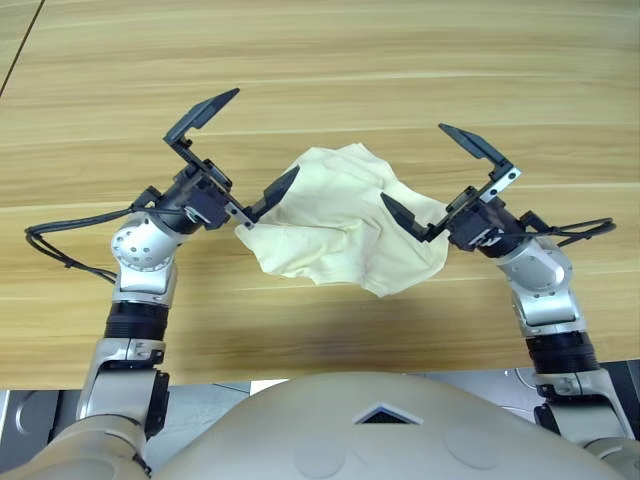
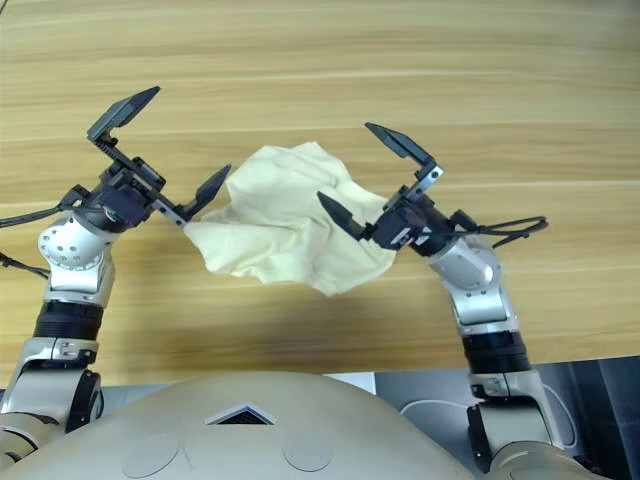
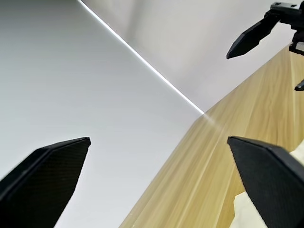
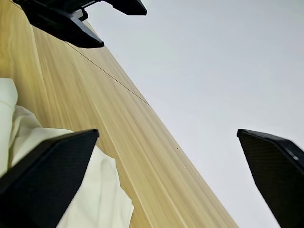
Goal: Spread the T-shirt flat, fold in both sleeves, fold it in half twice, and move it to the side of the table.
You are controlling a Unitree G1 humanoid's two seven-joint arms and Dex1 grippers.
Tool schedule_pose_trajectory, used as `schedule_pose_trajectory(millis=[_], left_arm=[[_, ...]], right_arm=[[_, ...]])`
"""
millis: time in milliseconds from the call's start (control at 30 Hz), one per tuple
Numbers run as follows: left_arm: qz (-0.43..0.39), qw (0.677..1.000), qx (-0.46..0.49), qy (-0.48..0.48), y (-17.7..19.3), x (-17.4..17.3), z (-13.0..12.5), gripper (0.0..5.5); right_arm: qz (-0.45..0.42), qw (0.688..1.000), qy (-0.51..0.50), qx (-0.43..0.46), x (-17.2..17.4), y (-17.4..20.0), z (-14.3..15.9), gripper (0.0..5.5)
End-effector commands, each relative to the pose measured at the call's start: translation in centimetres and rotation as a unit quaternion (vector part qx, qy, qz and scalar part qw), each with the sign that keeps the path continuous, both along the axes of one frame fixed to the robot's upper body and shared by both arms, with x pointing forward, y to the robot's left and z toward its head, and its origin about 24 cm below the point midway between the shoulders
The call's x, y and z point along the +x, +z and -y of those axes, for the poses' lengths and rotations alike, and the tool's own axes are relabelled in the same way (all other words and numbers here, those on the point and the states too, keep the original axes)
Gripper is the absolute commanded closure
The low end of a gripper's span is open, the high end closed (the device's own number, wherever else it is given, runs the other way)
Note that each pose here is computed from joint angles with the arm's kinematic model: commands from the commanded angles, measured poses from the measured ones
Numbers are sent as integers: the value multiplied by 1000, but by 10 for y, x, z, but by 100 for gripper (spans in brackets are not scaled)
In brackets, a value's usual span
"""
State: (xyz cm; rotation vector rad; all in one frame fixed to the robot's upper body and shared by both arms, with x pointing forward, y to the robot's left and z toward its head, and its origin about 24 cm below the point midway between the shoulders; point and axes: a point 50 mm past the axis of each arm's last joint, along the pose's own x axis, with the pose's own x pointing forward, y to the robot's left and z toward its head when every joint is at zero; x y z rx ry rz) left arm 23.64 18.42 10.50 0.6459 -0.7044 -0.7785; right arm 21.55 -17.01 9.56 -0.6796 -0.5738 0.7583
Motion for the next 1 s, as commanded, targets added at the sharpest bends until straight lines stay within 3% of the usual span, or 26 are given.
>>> schedule_pose_trajectory(millis=[33,1000], left_arm=[[-9,999,30,-1,-4,-1,-1,14],[-29,998,62,-5,-12,-3,-2,14]], right_arm=[[5,1000,9,-21,-3,2,0,10],[7,999,14,-32,-12,1,-1,10]])
